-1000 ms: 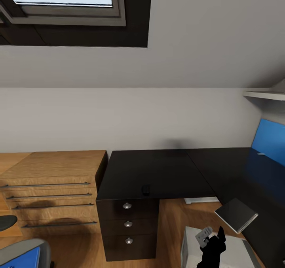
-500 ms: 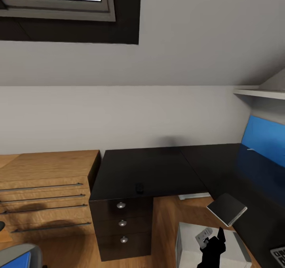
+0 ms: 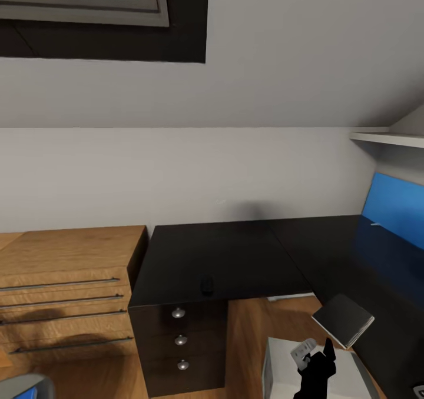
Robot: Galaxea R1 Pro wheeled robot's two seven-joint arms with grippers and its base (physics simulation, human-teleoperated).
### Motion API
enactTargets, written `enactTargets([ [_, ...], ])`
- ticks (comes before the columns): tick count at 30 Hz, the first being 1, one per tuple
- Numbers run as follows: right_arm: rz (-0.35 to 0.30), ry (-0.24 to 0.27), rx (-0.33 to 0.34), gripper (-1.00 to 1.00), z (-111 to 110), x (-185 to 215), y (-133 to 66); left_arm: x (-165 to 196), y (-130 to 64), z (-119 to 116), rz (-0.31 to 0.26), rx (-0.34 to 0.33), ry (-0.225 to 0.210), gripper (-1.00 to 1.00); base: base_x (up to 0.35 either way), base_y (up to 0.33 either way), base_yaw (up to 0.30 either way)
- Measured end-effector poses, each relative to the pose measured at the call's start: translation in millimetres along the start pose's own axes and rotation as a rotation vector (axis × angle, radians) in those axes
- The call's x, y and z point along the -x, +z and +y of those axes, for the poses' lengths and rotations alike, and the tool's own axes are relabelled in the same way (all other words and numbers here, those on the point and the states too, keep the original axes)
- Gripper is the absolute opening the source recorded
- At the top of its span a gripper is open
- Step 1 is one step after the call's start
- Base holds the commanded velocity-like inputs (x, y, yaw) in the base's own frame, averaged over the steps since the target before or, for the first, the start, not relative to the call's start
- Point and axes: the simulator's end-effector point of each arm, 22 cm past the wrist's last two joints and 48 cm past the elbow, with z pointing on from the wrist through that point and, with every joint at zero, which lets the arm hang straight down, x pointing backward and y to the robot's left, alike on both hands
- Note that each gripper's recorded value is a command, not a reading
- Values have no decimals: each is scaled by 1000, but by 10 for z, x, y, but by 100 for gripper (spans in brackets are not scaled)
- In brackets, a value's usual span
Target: In the bedroom, organize the workspace by keeping the computer under the desk, ensuring the monitor is on the desk, placing the keyboard on the desk next to the monitor, placing the mouse on the desk next to the keyboard, moving the folder from the swivel chair onto the desk next to the mouse, stacking the notebook on top of the folder with the pen on top of the notebook, and positioning the swivel chair next to the desk.
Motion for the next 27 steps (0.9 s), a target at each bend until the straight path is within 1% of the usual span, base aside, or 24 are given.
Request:
enactTargets([
  [11, -8, 4, -1, 100, -5, 10, 5, -3, 1, 1, 1, 1, 0, 100, 43, 0, 0],
  [19, -8, 3, -1, 100, -6, 10, 5, 0, 0, -1, 0, -1, 0, 100, 166, 0, 0],
  [27, -6, 2, -1, 100, -4, 6, 6, -3, -1, 3, 1, 1, 0, 100, 27, 0, 0],
])
